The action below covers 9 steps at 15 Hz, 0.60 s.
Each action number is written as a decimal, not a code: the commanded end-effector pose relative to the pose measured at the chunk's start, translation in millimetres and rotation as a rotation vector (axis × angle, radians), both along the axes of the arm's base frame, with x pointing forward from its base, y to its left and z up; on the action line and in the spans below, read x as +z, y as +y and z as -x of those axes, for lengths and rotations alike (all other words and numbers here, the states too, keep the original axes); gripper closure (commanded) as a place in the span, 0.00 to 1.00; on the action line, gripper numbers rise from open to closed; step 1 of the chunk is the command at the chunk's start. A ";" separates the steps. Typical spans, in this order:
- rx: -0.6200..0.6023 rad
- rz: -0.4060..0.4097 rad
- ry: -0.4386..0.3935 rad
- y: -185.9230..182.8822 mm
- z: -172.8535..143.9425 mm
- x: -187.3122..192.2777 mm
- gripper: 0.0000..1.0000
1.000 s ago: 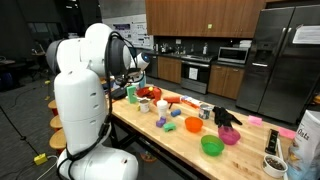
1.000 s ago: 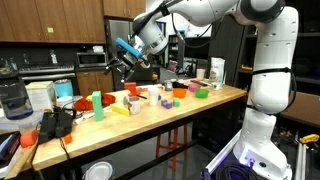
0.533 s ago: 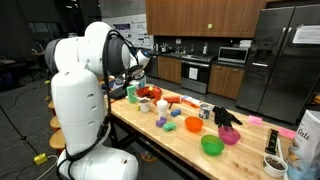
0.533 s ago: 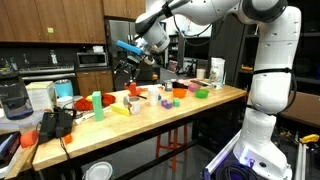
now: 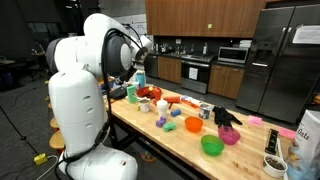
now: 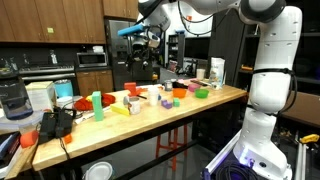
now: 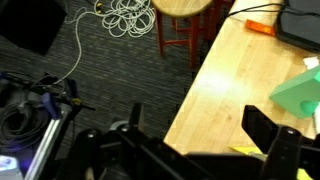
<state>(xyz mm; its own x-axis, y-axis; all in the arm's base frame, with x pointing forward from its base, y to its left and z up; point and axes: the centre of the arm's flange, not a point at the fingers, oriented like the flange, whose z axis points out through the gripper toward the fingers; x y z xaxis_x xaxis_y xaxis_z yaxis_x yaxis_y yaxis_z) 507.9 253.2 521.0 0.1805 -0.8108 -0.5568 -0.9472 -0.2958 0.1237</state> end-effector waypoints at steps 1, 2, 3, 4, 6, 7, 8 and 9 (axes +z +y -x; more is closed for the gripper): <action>0.029 0.096 0.176 -9.7 -28.2 63.8 0.00; 0.041 0.126 0.218 -10.7 -32.1 72.3 0.00; 0.047 0.153 0.260 -12.3 -36.3 79.2 0.00; 0.046 0.181 0.294 -14.2 -40.3 84.2 0.00; 0.063 0.205 0.304 -18.8 -46.1 93.9 0.00; 0.036 0.175 0.283 -16.2 -6.8 56.8 0.00; 0.041 0.183 0.290 -19.5 -11.4 63.1 0.00; 0.045 0.185 0.294 -22.3 -14.9 67.0 0.00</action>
<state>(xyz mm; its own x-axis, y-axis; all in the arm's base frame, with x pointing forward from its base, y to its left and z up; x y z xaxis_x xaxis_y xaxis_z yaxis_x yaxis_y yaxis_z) 523.0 230.8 588.2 0.0723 -0.8978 -0.4344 -0.8496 -0.2836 0.4447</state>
